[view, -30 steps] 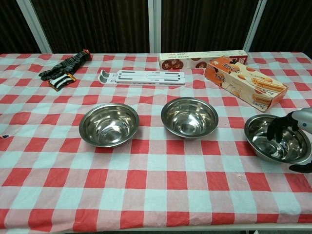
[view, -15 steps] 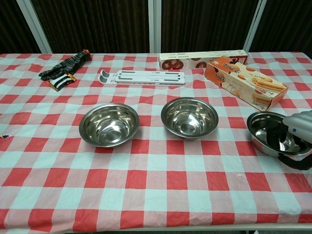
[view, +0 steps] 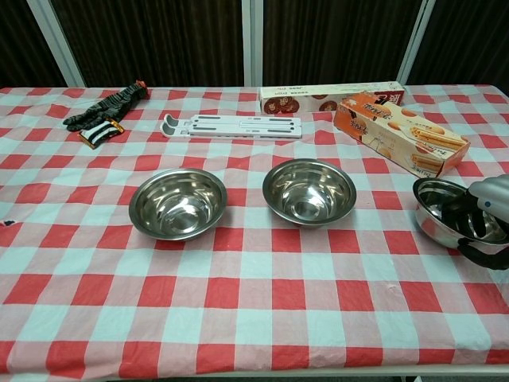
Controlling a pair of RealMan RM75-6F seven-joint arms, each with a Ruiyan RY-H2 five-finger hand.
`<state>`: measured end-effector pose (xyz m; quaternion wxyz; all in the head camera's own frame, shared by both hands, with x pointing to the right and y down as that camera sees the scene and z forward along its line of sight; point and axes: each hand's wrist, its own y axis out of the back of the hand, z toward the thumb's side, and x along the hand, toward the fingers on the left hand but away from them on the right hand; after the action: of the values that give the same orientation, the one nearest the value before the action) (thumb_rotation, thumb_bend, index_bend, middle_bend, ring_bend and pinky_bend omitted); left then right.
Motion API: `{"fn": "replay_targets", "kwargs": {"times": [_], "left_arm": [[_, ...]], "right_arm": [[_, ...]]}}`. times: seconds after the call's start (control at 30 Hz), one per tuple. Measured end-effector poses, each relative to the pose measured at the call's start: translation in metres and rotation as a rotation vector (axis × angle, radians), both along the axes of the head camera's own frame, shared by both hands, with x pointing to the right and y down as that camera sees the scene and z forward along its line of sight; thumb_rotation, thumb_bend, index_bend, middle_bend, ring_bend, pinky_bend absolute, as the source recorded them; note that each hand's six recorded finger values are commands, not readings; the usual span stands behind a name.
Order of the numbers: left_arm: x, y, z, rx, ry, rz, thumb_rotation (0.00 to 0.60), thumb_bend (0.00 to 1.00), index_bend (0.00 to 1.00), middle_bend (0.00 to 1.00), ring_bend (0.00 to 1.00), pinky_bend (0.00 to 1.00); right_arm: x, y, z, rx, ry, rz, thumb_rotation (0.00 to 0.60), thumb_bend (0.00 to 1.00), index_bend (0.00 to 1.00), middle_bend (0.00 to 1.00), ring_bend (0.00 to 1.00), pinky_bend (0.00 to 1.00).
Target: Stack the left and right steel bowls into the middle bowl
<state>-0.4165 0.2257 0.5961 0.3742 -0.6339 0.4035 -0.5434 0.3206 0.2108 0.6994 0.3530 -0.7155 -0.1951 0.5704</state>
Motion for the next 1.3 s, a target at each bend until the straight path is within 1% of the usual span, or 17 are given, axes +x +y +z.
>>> {"fn": "replay_targets", "kwargs": {"times": [0.2,0.3,0.5,0.6,0.73,0.87,1.0,1.1,1.17,1.3], "left_arm": [[-0.001,0.0,-0.001,0.002,-0.001,-0.001,0.6,0.14,0.31,0.39,0.3,0.32],[0.0,0.0,-0.001,0.0,-0.001,0.001,0.6,0.14,0.31,0.39,0.3,0.32],[0.001,0.0,0.002,-0.005,0.002,0.004,0.6,0.14,0.31,0.39,0.3,0.32],[0.001,0.0,0.002,-0.006,0.002,0.002,0.6,0.14,0.31,0.39,0.3,0.32],[-0.001,0.0,0.002,-0.009,-0.001,-0.002,0.6,0.14,0.31,0.39,0.3,0.32],[-0.003,0.001,0.003,-0.013,-0.004,-0.007,0.6,0.14,0.31,0.39,0.3,0.32],[-0.003,0.002,0.006,-0.024,-0.011,0.001,0.6,0.14,0.31,0.39,0.3,0.32],[-0.002,0.002,0.007,-0.029,-0.014,0.006,0.6,0.14,0.31,0.39,0.3,0.32],[-0.003,0.002,0.007,-0.031,-0.015,0.007,0.6,0.14,0.31,0.39,0.3,0.32],[-0.004,0.002,0.008,-0.036,-0.015,0.009,0.6,0.14,0.31,0.39,0.3,0.32]], "right_arm": [[0.001,-0.003,-0.004,0.011,-0.005,0.004,0.6,0.48,0.7,0.6,0.52,0.66],[-0.001,-0.008,-0.009,0.029,-0.013,0.004,0.6,0.48,0.7,0.6,0.52,0.66],[-0.014,-0.023,-0.03,0.086,-0.05,-0.018,0.6,0.48,0.7,0.6,0.52,0.66],[-0.026,-0.033,-0.042,0.123,-0.073,-0.042,0.6,0.48,0.7,0.61,0.52,0.66],[-0.051,-0.053,-0.059,0.182,-0.104,-0.094,0.6,0.48,0.71,0.61,0.53,0.67],[-0.082,-0.069,-0.066,0.211,-0.133,-0.166,0.6,0.48,0.71,0.61,0.53,0.67],[-0.112,-0.073,-0.061,0.196,-0.166,-0.214,0.6,0.48,0.71,0.61,0.53,0.67],[-0.133,-0.073,-0.052,0.169,-0.181,-0.239,0.6,0.48,0.71,0.61,0.53,0.67],[-0.143,-0.073,-0.044,0.152,-0.179,-0.248,0.6,0.48,0.71,0.61,0.53,0.67],[-0.15,-0.073,-0.028,0.131,-0.152,-0.256,0.6,0.48,0.71,0.61,0.53,0.67]]}}
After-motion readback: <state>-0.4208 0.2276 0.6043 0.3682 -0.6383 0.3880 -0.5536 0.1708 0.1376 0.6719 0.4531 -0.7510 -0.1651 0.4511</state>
